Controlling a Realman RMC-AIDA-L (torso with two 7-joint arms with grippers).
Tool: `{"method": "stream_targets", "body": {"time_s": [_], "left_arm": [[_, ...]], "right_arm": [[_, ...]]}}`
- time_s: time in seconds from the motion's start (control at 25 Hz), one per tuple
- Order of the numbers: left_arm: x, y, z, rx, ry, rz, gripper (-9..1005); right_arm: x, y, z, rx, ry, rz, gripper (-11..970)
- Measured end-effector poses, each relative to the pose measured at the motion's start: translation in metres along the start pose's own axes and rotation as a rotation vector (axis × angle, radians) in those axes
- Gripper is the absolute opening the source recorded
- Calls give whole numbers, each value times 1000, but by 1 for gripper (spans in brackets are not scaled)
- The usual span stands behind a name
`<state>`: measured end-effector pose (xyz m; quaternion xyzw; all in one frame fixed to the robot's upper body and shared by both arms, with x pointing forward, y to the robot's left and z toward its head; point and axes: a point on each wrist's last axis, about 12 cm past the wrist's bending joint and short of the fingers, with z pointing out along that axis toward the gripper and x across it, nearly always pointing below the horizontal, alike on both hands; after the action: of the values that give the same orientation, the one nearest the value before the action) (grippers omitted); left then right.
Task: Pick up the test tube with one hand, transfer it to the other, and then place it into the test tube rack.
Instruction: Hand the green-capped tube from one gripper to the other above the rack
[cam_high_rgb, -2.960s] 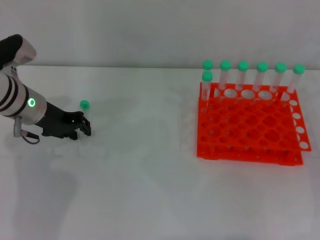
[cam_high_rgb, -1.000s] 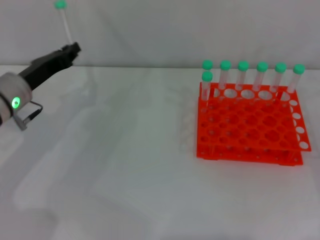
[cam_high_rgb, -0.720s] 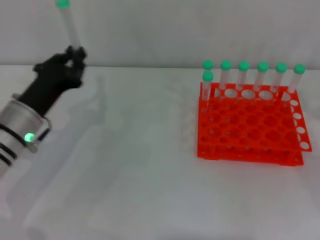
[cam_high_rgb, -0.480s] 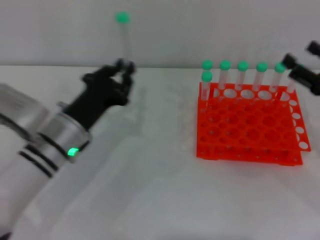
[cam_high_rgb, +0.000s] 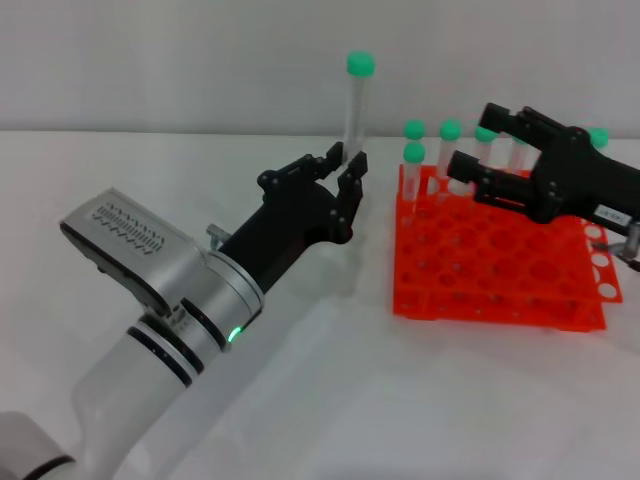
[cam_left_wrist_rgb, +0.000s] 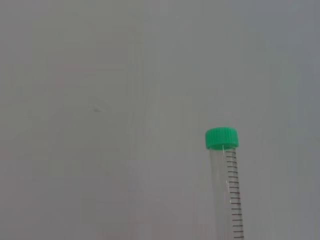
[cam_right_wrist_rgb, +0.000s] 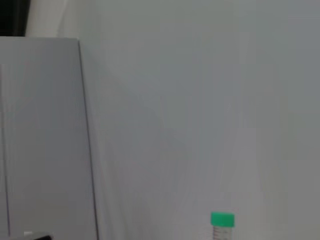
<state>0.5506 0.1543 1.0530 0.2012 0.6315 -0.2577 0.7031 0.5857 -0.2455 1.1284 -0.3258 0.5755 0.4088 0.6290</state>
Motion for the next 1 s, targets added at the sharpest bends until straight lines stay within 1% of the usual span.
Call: {"method": "stream_targets", "body": {"time_s": [0.12, 0.28, 0.44, 0.56, 0.72, 1.0], "left_arm": [[1, -3, -2, 5, 2, -4, 203], [3, -8, -1, 43, 16, 5, 203], [4, -12, 1, 78, 27, 25, 203], [4, -15, 2, 100, 34, 42, 204], [5, -16, 2, 122, 42, 63, 204], [6, -14, 2, 114, 57, 68, 204]], "right_arm": [[-1, 3, 15, -26, -7, 2, 727], [-4, 7, 38, -81, 6, 3, 725], [-5, 7, 54, -87, 28, 0, 722], [-6, 4, 62, -68, 42, 6, 720], [-7, 0, 68, -34, 72, 48, 718], [-11, 0, 70, -44, 77, 78, 713]]}}
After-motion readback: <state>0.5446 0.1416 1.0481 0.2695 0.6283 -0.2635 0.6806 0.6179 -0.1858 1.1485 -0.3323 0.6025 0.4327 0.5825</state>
